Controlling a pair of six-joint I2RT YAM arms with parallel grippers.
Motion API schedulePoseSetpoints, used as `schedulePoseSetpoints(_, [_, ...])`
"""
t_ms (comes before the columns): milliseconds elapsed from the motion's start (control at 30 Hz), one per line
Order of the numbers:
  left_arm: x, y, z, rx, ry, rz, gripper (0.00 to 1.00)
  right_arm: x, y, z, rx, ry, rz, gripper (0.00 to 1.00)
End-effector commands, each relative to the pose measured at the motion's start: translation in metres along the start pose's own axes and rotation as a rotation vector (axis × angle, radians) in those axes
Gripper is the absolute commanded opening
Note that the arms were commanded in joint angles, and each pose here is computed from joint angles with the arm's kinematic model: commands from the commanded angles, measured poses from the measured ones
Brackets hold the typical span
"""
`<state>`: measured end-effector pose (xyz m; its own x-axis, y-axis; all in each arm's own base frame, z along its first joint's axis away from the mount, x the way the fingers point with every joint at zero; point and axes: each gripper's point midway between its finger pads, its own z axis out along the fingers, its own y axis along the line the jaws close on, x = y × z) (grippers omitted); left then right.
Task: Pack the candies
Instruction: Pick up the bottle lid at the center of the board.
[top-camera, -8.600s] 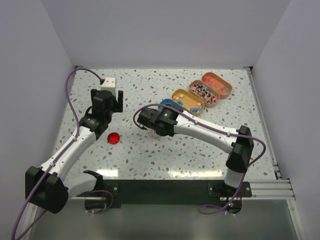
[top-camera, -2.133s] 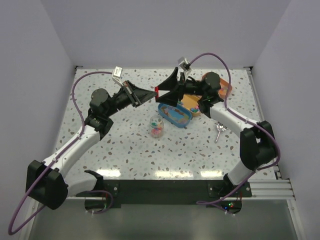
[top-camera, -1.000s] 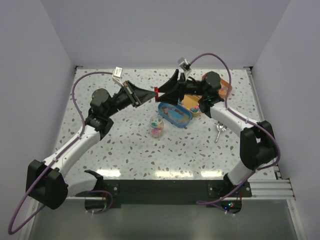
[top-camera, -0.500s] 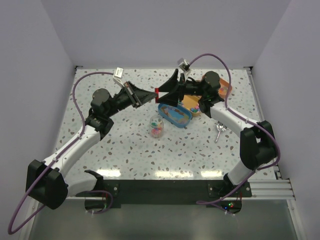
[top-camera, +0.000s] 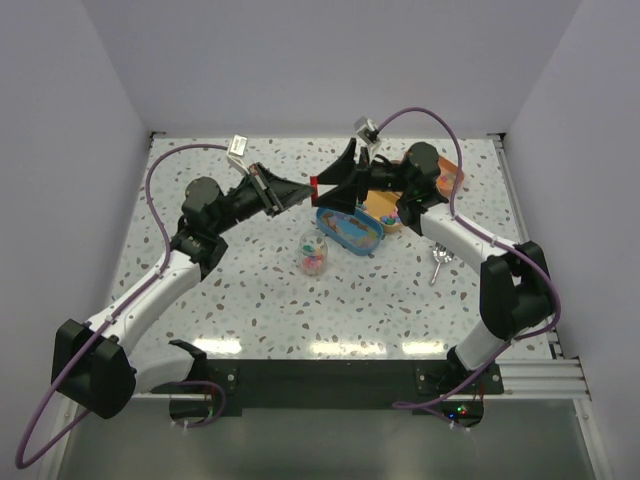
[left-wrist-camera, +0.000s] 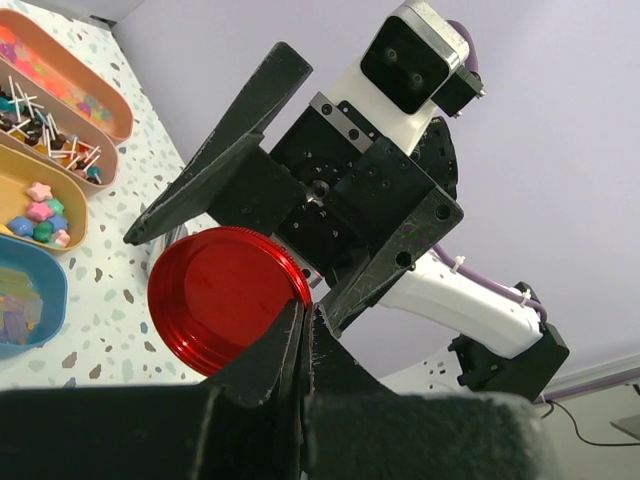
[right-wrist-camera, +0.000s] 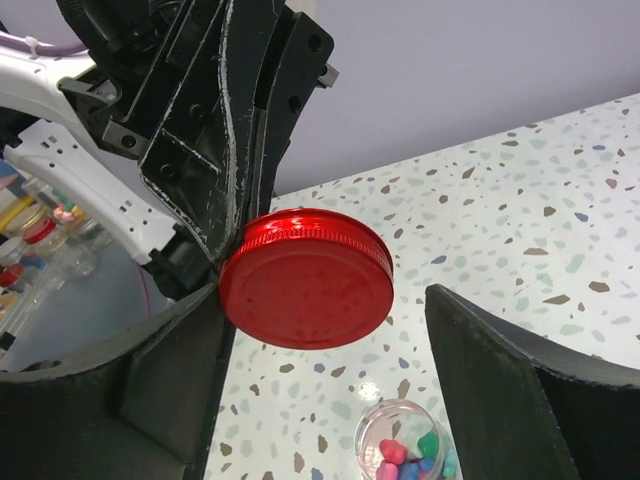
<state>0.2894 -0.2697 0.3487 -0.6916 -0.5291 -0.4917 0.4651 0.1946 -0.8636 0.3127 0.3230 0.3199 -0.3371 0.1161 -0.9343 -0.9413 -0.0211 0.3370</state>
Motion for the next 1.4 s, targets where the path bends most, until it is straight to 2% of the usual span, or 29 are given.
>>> schedulePoseSetpoints(0, [0.003, -0.007, 0.0, 0.028, 0.008, 0.031, 0.0, -0.015, 0.003, 0.001, -0.002, -0.022, -0.067, 0.78])
schedulePoseSetpoints(200, [0.004, -0.004, -0.001, 0.011, 0.005, 0.042, 0.0, -0.014, 0.002, 0.0, 0.018, -0.014, -0.068, 0.57])
schedulePoseSetpoints(267, [0.004, -0.004, -0.002, 0.01, 0.001, 0.049, 0.0, -0.011, 0.0, -0.002, 0.03, -0.006, -0.071, 0.55])
schedulePoseSetpoints(300, [0.004, -0.003, -0.002, 0.01, 0.003, 0.048, 0.0, -0.011, 0.001, -0.002, 0.029, -0.006, -0.076, 0.48])
schedulePoseSetpoints(400, [0.004, -0.006, -0.003, 0.015, 0.002, 0.055, 0.01, -0.01, 0.002, -0.002, 0.032, 0.0, -0.074, 0.42])
schedulePoseSetpoints(433, [0.004, -0.005, -0.003, 0.012, 0.004, 0.055, 0.04, -0.01, 0.001, -0.002, 0.037, 0.0, -0.076, 0.4])
schedulePoseSetpoints(533, [0.004, -0.005, -0.004, 0.005, 0.002, 0.069, 0.0, -0.006, 0.0, -0.004, 0.048, 0.019, -0.08, 0.35])
schedulePoseSetpoints(600, [0.004, -0.004, -0.005, 0.0, 0.001, 0.071, 0.0, -0.005, -0.001, -0.004, 0.052, 0.028, -0.08, 0.28])
schedulePoseSetpoints(667, [0.004, -0.003, -0.006, -0.004, 0.0, 0.076, 0.0, -0.003, -0.001, -0.005, 0.055, 0.038, -0.083, 0.27])
schedulePoseSetpoints(733, [0.005, -0.002, -0.007, -0.006, 0.001, 0.078, 0.0, 0.0, -0.002, -0.006, 0.064, 0.047, -0.078, 0.19])
schedulePoseSetpoints(767, [0.005, -0.003, -0.007, -0.007, 0.0, 0.079, 0.0, -0.001, -0.002, -0.006, 0.067, 0.049, -0.08, 0.18])
schedulePoseSetpoints(833, [0.005, -0.001, -0.007, -0.012, 0.001, 0.087, 0.08, 0.002, -0.004, -0.007, 0.08, 0.061, -0.078, 0.17])
schedulePoseSetpoints(967, [0.005, 0.004, -0.009, -0.032, -0.006, 0.099, 0.09, 0.005, -0.007, -0.01, 0.105, 0.092, -0.082, 0.13])
schedulePoseSetpoints(1067, [0.004, 0.007, -0.01, -0.04, -0.011, 0.099, 0.21, 0.008, -0.009, -0.011, 0.117, 0.105, -0.077, 0.12])
schedulePoseSetpoints(1267, [0.001, 0.013, -0.015, -0.065, -0.019, 0.112, 0.29, 0.019, -0.016, -0.015, 0.154, 0.158, -0.066, 0.1])
schedulePoseSetpoints(1367, [-0.002, 0.019, -0.019, -0.097, -0.03, 0.131, 0.39, 0.028, -0.023, -0.02, 0.198, 0.212, -0.058, 0.08])
